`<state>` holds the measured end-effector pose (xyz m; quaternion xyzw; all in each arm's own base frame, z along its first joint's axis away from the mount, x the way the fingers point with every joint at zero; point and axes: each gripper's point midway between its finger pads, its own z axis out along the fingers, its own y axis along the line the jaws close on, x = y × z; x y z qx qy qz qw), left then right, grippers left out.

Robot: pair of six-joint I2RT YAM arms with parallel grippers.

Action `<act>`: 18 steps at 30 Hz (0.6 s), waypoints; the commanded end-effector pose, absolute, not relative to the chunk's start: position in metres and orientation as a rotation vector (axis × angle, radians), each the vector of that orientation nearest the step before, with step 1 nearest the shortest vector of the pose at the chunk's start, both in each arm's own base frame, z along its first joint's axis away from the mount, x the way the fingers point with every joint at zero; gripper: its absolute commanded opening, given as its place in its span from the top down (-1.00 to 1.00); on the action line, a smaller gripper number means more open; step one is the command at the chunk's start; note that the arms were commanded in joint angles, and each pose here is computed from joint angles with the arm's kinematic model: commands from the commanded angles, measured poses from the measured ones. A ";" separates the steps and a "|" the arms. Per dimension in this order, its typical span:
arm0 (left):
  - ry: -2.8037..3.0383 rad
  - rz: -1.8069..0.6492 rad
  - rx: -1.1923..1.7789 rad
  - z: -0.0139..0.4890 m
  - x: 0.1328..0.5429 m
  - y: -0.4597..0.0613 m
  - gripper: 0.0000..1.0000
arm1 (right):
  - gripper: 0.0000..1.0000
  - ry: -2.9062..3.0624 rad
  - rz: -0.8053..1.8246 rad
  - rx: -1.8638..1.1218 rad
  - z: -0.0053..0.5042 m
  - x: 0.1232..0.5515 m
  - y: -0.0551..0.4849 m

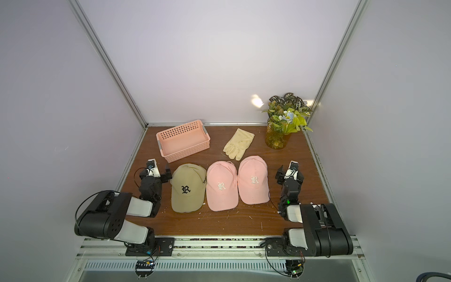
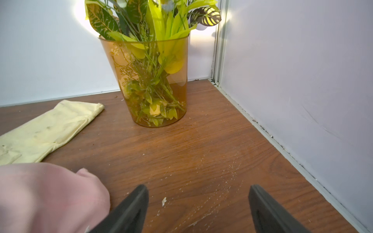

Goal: Turn the baseball cap inside out
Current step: Reset both arms

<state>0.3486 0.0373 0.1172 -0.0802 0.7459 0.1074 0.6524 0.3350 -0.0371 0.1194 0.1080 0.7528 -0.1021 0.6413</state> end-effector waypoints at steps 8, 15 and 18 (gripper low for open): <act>1.671 0.217 -0.206 0.125 0.360 0.040 -0.98 | -0.99 1.614 -0.195 0.209 0.133 0.352 -0.030; 1.674 0.221 -0.200 0.125 0.361 0.040 -0.98 | -0.99 1.654 -0.198 0.204 0.129 0.357 -0.030; 1.677 0.220 -0.200 0.124 0.361 0.040 -0.98 | -0.99 1.654 -0.197 0.204 0.129 0.357 -0.030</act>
